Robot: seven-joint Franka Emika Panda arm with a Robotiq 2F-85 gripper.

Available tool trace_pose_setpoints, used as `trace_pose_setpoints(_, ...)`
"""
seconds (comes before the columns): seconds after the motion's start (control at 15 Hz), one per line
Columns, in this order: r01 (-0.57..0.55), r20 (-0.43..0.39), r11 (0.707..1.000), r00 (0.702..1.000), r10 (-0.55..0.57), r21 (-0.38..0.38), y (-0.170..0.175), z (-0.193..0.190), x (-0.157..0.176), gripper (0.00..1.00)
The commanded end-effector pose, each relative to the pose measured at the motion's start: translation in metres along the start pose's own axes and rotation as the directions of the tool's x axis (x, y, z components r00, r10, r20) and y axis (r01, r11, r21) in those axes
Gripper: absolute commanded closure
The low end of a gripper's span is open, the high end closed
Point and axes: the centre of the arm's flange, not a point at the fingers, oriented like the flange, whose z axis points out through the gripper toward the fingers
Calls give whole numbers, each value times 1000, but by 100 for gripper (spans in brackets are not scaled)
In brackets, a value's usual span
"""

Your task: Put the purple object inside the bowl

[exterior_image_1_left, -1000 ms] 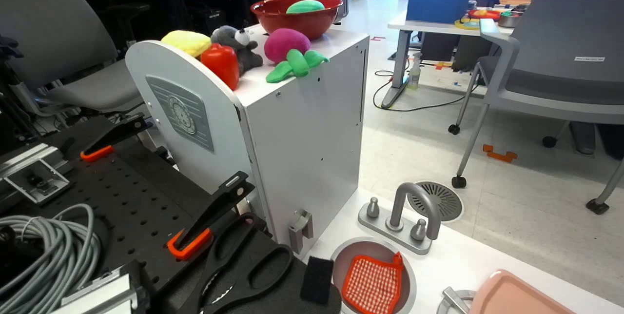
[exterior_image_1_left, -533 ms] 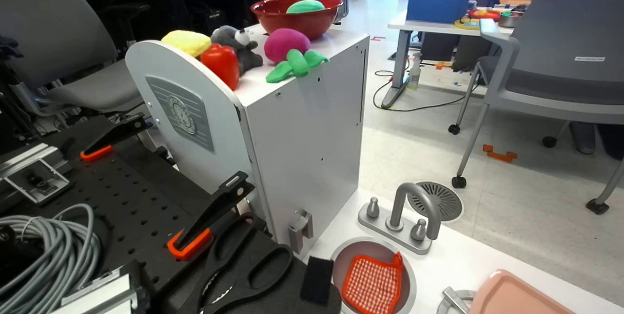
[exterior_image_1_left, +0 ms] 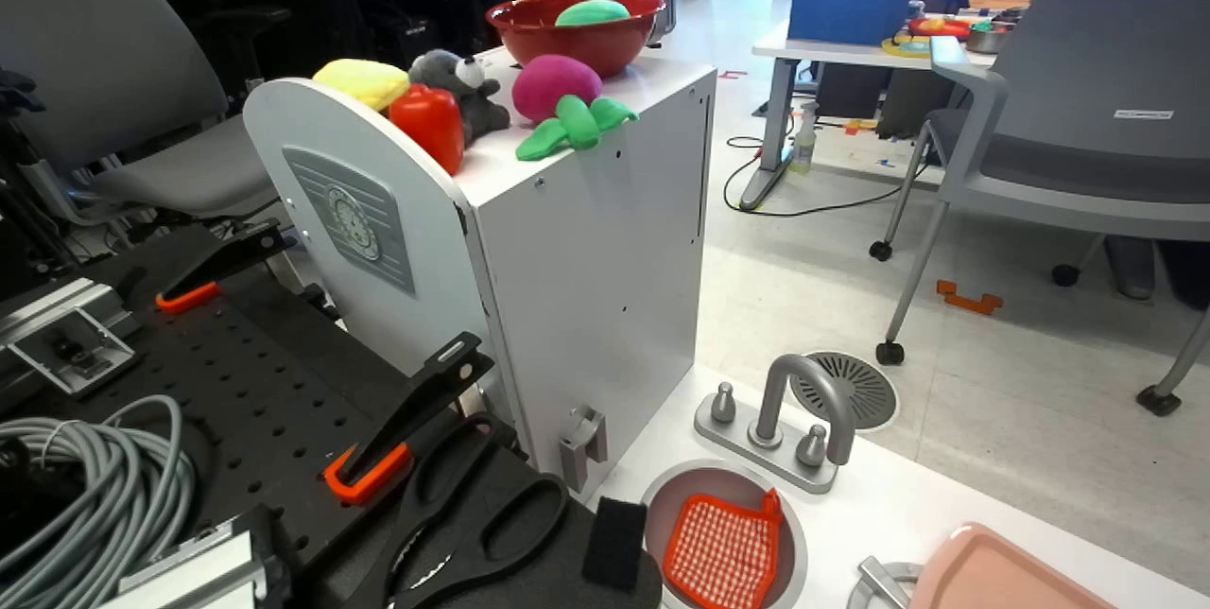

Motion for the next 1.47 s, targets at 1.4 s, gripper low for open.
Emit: trace_pose_setpoints(1.4,10,4,1000,1000,-10,3,-2,2,-4,0)
